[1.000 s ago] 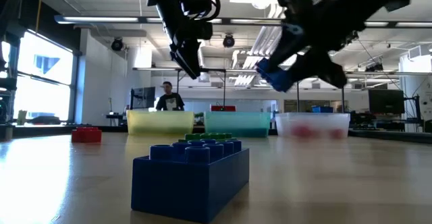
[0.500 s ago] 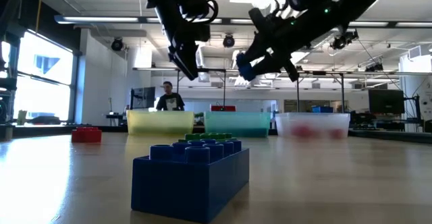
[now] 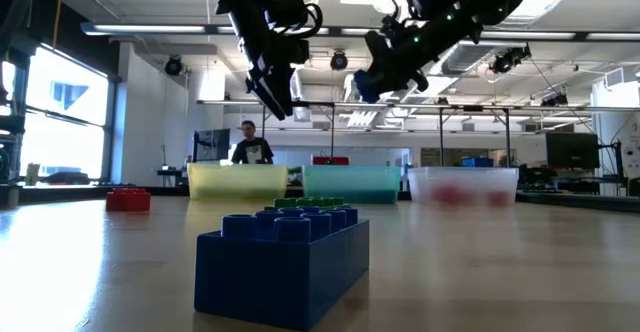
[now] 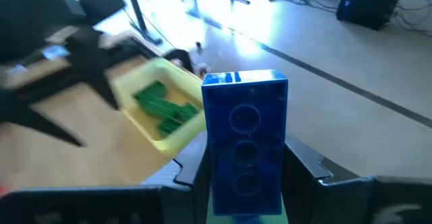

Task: Sort & place blocks by color
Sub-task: Put the blue game piece into the blue bin

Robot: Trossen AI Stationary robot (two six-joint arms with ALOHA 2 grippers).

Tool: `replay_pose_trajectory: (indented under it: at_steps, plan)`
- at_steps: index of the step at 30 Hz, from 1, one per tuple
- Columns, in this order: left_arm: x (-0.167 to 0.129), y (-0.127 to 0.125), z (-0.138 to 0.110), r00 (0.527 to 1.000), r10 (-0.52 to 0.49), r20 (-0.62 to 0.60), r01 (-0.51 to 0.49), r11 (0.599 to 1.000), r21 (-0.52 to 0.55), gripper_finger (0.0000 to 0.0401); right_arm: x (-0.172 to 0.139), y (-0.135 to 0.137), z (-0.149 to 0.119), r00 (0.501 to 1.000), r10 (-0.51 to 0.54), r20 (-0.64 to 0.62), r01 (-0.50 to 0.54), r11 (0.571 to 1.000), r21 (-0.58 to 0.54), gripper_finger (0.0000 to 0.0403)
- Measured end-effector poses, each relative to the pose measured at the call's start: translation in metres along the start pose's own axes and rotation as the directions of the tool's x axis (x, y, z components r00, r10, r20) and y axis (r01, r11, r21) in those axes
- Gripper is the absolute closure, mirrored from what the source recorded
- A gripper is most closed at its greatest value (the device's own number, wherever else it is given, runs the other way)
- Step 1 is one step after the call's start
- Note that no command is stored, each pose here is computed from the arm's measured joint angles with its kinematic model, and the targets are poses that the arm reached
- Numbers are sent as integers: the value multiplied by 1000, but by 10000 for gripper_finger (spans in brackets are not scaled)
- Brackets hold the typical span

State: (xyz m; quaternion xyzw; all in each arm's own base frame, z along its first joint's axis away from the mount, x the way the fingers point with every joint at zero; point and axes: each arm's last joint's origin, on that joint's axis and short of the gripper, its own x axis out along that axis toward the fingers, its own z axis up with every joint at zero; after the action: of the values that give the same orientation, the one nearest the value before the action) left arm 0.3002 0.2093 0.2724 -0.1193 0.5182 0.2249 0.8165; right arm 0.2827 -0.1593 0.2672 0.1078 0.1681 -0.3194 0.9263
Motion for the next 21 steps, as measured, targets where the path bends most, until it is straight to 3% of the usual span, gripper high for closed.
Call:
replay_pose_trajectory:
  at_steps: [6,14,21]
  plan:
    - [0,0,0,1000,0,0,0,1000,-21,187,22,-22,5,997,-23,-79,20,999,-34,296]
    - [0,0,0,1000,0,0,0,1000,-26,187,59,-29,-17,976,14,-217,-17,1000,-13,296]
    - [0,-1,-4,999,-10,-37,5,990,-138,187,84,-30,-40,954,11,-301,-16,1000,-13,296]
